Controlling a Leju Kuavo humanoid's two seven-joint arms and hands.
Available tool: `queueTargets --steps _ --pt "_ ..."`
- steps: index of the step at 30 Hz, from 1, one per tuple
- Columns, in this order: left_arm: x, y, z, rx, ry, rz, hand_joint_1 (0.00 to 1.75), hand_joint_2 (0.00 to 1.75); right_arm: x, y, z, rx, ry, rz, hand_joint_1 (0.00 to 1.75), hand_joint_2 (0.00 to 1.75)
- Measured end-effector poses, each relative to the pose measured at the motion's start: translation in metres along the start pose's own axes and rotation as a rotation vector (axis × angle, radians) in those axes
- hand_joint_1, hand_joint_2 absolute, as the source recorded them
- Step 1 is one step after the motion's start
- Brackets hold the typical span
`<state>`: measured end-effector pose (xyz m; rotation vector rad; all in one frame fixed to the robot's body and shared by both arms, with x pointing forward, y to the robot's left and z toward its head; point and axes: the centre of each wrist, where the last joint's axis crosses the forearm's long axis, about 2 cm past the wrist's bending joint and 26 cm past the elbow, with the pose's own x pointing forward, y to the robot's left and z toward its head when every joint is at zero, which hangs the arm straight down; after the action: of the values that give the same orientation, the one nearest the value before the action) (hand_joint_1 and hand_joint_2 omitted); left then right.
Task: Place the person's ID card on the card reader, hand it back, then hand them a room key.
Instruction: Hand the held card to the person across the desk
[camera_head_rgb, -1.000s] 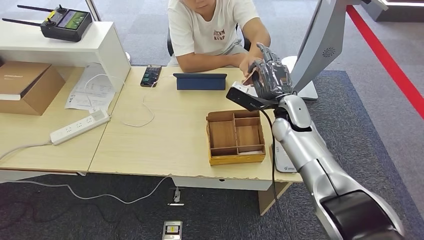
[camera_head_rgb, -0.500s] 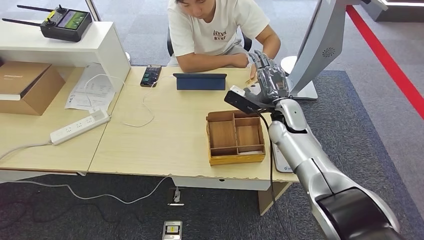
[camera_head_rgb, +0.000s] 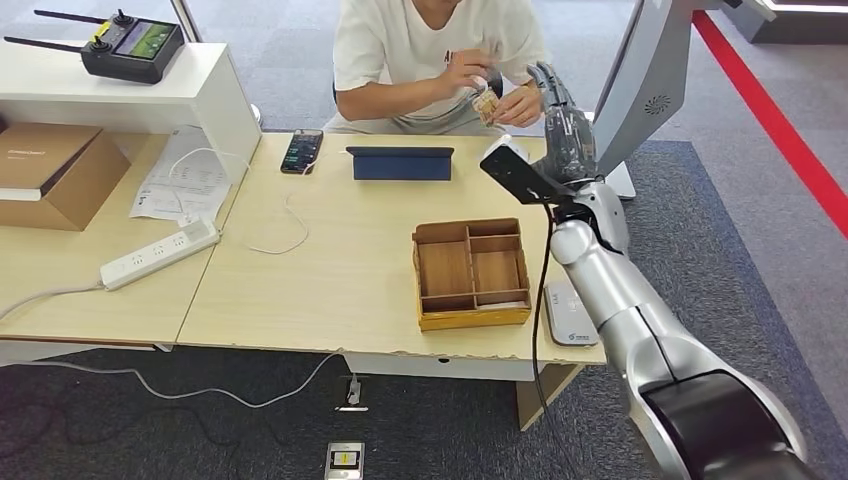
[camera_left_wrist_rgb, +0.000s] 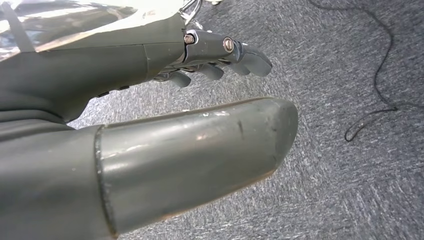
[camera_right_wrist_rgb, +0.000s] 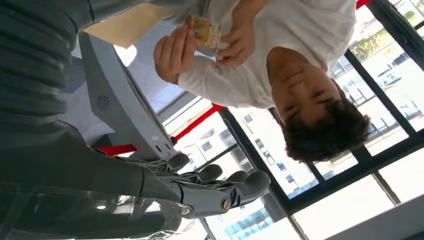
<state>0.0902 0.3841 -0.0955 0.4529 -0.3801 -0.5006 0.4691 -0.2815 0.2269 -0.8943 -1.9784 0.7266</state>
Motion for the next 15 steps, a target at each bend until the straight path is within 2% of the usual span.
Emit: queueTargets --steps 4,7,9,12,15 --pt "0.0 -0.001 0.0 0.011 0.015 0.01 0.0 0.0 -0.019 -0.015 0.013 -0.165 0.038 0.058 0.0 1.75" --pt "-0.002 -0.003 0.001 0.011 0.029 0.012 0.0 0.0 -0.047 -0.031 0.035 -0.245 0.081 0.094 0.0 1.75" --pt "-0.002 -0.004 0.002 0.013 0.039 0.019 0.0 0.0 -0.069 -0.046 0.054 -0.275 0.062 0.15 0.0 1.75" --pt "-0.002 -0.004 0.002 0.021 0.057 0.033 0.0 0.0 -0.101 -0.078 0.077 -0.356 0.04 0.223 0.0 1.75" --pt "-0.003 -0.005 0.002 0.022 0.072 0.041 0.0 0.0 -0.132 -0.119 0.097 -0.478 0.084 0.291 0.0 1.75"
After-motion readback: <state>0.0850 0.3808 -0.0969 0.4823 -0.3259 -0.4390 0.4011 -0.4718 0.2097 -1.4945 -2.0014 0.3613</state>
